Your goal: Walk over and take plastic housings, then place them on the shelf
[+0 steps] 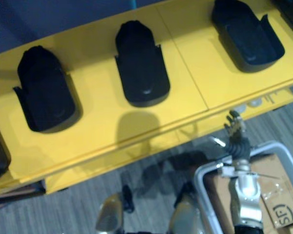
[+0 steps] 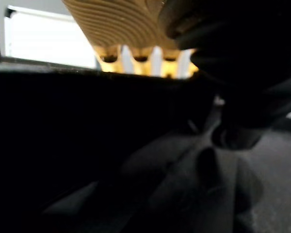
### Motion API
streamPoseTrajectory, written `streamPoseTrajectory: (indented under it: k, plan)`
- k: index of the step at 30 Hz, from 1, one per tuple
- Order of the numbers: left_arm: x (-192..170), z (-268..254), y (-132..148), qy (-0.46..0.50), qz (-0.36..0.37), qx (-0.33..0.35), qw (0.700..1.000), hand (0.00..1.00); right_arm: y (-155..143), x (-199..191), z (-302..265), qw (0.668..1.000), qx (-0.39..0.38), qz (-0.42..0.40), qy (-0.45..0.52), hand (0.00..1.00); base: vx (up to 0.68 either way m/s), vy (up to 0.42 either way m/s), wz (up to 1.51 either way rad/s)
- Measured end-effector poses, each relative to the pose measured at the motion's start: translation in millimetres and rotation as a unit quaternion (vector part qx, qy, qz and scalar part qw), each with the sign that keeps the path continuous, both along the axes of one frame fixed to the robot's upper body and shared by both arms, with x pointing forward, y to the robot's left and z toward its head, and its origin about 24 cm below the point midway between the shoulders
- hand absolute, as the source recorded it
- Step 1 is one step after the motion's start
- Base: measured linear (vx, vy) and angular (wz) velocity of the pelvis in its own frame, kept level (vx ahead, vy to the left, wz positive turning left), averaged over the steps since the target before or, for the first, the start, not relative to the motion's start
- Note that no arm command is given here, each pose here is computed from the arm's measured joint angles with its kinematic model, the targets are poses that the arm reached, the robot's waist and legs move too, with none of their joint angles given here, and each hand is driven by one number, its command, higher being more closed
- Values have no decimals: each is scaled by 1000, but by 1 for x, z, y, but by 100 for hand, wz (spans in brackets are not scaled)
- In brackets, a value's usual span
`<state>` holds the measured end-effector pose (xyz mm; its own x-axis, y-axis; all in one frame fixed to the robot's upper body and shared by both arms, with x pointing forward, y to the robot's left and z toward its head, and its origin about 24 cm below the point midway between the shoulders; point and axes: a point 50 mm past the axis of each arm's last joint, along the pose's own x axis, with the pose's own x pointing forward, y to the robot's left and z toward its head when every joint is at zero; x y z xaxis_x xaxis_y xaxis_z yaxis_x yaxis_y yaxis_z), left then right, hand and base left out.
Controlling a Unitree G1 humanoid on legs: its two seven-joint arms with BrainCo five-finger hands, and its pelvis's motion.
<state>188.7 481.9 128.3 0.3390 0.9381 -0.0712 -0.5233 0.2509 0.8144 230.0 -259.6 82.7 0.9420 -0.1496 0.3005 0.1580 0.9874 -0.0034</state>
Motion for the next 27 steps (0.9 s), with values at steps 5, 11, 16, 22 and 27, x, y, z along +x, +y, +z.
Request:
streamPoseTrajectory:
  k: [5,11,16,22,27]
  plan:
    - [5,10,-6,-73,29,36,996,0,2,-4,-4,1000,7,-2,5,0,0,0,0]
    - [8,75,-16,-257,70,203,942,0,8,-15,-2,1000,13,2,-11,0,9,-1,-1]
    - [13,119,-41,-396,31,291,871,0,9,-22,-8,1000,18,13,-5,0,105,-26,1]
    - [15,129,-82,-496,-61,306,810,0,15,-24,-13,999,28,42,1,0,121,-47,-2]
    - [-6,80,-98,-496,-59,248,830,0,21,-25,-16,998,42,44,1,0,86,-14,14]
